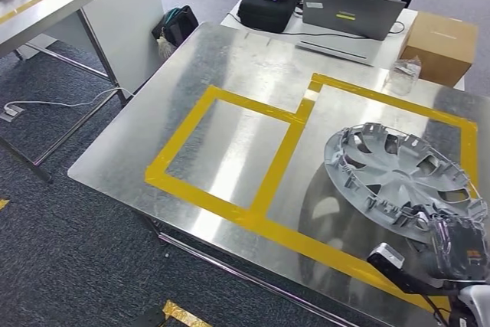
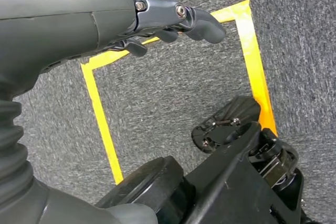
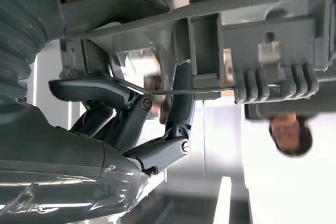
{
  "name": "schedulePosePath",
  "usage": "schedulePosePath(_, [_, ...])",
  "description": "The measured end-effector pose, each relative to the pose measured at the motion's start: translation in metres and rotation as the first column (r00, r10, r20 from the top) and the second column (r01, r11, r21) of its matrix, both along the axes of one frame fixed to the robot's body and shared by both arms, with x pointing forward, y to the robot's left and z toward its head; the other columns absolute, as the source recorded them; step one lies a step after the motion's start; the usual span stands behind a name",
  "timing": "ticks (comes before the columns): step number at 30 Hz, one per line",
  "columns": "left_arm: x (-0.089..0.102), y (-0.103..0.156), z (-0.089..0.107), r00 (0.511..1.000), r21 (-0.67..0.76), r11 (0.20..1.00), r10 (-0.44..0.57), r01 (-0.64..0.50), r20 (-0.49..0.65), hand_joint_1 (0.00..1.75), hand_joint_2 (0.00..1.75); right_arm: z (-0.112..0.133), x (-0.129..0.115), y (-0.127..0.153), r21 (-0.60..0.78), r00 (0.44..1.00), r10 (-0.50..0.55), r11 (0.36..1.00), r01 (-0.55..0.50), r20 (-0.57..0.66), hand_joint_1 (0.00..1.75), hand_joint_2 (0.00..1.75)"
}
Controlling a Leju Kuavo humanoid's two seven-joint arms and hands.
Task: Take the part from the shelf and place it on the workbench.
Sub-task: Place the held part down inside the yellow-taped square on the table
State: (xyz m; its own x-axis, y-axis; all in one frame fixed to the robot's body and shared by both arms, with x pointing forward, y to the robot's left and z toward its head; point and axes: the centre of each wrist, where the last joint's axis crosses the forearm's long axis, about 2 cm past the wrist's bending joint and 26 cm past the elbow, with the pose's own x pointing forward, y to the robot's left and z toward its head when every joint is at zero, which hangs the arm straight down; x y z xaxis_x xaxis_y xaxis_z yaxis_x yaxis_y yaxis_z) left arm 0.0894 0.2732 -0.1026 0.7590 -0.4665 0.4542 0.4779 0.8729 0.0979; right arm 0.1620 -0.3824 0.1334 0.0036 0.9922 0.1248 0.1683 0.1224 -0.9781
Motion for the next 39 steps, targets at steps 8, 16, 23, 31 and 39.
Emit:
schedulePosePath(8, [-0.009,0.003,-0.002,1.000,-0.002,1.000,0.021,-0.021,-0.001,0.00,1.75,0.003,0.002,-0.016,0.200,0.993,-0.067,0.976,0.085,-0.096,1.75,1.75])
schedulePosePath(16, [-0.014,0.006,-0.003,0.998,-0.017,0.998,0.057,-0.057,0.004,0.00,1.75,0.005,-0.002,-0.031,0.218,0.984,-0.151,0.961,0.169,-0.097,1.75,1.75])
schedulePosePath(23, [-0.017,0.009,-0.003,0.997,-0.028,0.997,0.076,-0.075,0.009,0.00,1.75,0.005,-0.005,-0.037,0.223,0.980,-0.175,0.956,0.192,-0.095,1.31,1.75])
schedulePosePath(31, [-0.017,0.010,-0.003,0.997,-0.008,0.997,0.076,-0.076,0.025,0.00,0.00,0.006,-0.006,-0.040,0.215,0.981,-0.175,0.958,0.190,-0.087,0.00,1.75])
schedulePosePath(39, [-0.015,0.012,-0.003,0.995,0.026,0.995,0.098,-0.099,0.035,0.00,0.00,0.004,-0.007,-0.040,0.193,0.985,-0.155,0.967,0.166,-0.071,0.00,1.75])
